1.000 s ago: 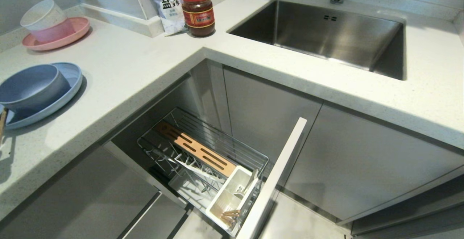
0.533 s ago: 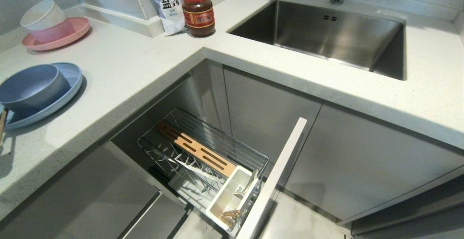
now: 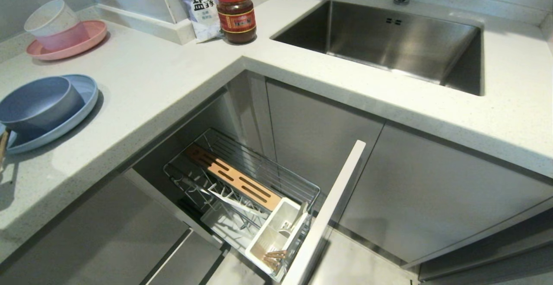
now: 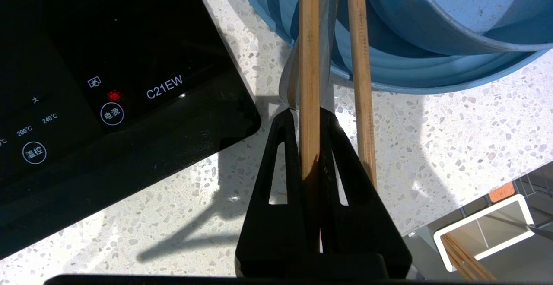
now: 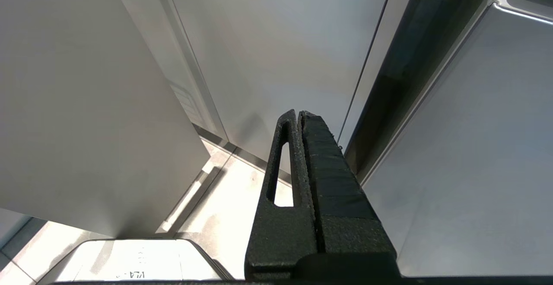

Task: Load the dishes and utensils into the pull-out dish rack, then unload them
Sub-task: Take the chopsticks out of the cupboard

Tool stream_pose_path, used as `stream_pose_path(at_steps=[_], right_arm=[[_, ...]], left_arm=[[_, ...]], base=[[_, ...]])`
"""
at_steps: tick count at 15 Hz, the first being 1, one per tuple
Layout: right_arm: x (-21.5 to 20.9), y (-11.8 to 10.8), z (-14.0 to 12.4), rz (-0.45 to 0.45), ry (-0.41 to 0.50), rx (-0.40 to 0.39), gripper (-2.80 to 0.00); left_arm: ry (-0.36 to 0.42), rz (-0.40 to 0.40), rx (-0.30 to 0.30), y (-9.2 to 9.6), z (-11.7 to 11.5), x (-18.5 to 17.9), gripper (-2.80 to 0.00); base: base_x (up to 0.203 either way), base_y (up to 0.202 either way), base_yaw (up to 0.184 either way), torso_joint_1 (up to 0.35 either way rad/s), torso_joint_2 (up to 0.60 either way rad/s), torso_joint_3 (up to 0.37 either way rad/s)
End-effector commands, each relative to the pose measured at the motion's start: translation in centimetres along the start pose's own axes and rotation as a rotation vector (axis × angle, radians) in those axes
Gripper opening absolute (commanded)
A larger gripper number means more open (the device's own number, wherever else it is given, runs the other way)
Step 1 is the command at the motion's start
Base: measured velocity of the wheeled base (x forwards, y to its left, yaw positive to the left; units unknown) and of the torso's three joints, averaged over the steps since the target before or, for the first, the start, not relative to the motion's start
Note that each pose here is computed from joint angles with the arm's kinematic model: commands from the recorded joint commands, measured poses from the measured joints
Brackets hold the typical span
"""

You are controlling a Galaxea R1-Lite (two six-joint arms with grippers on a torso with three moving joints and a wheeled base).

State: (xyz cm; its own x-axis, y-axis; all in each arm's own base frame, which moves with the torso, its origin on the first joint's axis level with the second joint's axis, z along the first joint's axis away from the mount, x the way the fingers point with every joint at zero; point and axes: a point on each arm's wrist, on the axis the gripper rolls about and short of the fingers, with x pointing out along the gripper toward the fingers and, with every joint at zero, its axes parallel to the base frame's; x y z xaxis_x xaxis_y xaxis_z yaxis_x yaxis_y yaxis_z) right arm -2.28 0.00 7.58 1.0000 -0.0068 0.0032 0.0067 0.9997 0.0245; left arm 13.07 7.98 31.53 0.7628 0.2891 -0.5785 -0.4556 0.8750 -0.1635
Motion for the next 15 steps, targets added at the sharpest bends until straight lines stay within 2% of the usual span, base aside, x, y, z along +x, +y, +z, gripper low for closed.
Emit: stream_pose_path(at_steps=[1, 4, 5, 15], right_arm=[[-0.02, 0.0, -0.05, 0.0, -0.003, 0.0, -2.8], [-0.02, 0.0, -0.05, -0.001, -0.003, 0.0, -2.8], [-0.02, 0.0, -0.05, -0.001, -0.003, 0.0, -2.8], [-0.02, 0.0, -0.05, 0.0, -0.003, 0.0, -2.8]], left_arm=[[0.01, 0.001, -0.003, 0.05, 0.02, 0.23, -2.8], [0.011, 0.0, -0.003, 0.05, 0.02, 0.23, -2.8], [0.011, 0.0, -0.003, 0.05, 0.02, 0.23, 0.0], [-0.019, 0.004, -0.004, -0.03, 0.4, -0.34, 0.0]], base=[[0.0, 0.0, 0.0, 0.0, 0.0, 0.0], [0.0, 0.0, 0.0, 0.0, 0.0, 0.0], [0.0, 0.0, 0.0, 0.0, 0.0, 0.0], [0.0, 0.0, 0.0, 0.0, 0.0, 0.0]])
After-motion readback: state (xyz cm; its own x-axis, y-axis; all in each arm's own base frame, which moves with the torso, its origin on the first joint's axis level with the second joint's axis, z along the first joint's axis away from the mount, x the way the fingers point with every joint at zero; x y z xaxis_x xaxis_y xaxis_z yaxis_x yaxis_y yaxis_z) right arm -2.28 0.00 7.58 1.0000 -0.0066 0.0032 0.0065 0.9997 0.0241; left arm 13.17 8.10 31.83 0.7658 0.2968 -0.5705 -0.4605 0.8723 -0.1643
